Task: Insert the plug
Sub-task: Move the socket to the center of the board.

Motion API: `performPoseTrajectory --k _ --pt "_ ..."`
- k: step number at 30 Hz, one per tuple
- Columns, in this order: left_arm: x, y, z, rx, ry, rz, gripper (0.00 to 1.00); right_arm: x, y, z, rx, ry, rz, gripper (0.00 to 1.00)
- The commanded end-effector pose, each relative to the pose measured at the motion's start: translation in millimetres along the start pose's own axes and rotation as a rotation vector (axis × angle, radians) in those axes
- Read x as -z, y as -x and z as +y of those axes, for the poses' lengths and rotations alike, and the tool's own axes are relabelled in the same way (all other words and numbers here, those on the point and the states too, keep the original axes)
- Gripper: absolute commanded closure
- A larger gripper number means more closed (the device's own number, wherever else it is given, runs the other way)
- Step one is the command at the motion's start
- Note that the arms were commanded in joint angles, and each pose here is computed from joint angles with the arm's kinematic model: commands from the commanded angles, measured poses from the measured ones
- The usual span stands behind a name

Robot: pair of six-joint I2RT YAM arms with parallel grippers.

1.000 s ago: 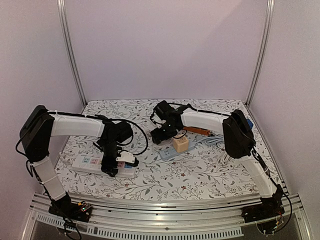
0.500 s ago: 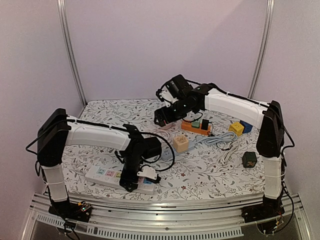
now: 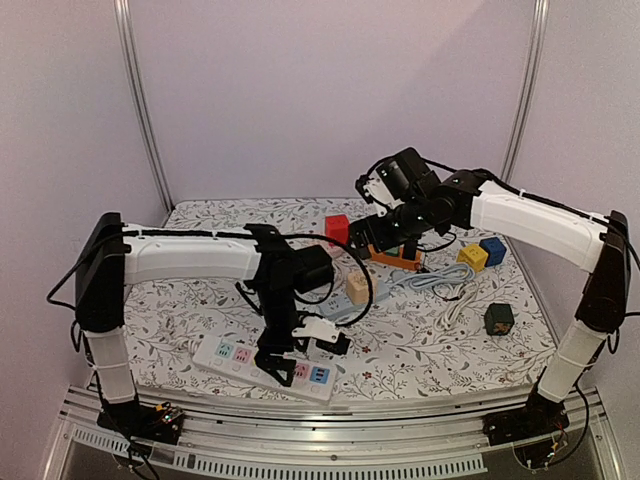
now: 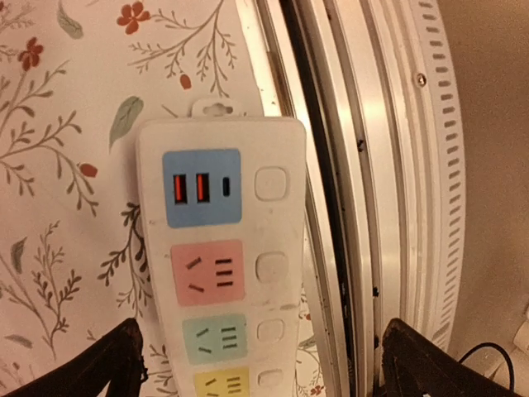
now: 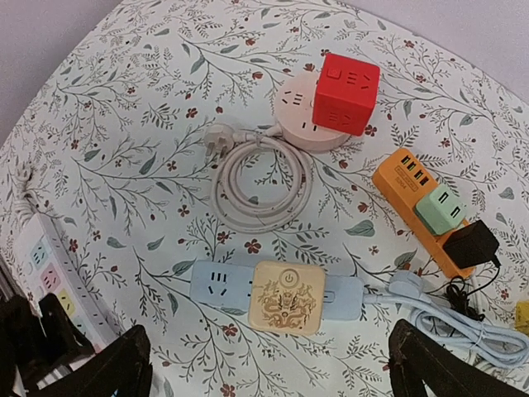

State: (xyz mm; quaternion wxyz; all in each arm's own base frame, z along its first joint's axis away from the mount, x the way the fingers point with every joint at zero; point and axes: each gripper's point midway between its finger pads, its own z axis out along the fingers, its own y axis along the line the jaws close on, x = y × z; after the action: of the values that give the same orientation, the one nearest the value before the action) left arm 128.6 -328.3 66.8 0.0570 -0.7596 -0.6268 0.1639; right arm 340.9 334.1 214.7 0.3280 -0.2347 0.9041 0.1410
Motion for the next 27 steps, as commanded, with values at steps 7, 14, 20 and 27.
performPoseTrajectory --k 7,14,20,27 --pt "52.1 -221.6 40.2 0.150 0.157 0.200 0.07 18.7 -12.2 28.2 0.061 0.164 -0.046 0.01" --pt "23.1 -279.5 33.9 0.215 0.178 0.205 0.02 5.6 -12.6 44.8 0.080 0.205 -0.021 0.01" --pt "5.0 -257.6 37.1 0.289 0.182 0.069 0.07 -5.3 -25.3 58.6 0.095 0.233 0.029 0.01" --pt "-12.2 -238.5 30.3 0.405 0.147 0.090 0.44 -6.3 -32.3 63.2 0.095 0.234 0.051 0.01"
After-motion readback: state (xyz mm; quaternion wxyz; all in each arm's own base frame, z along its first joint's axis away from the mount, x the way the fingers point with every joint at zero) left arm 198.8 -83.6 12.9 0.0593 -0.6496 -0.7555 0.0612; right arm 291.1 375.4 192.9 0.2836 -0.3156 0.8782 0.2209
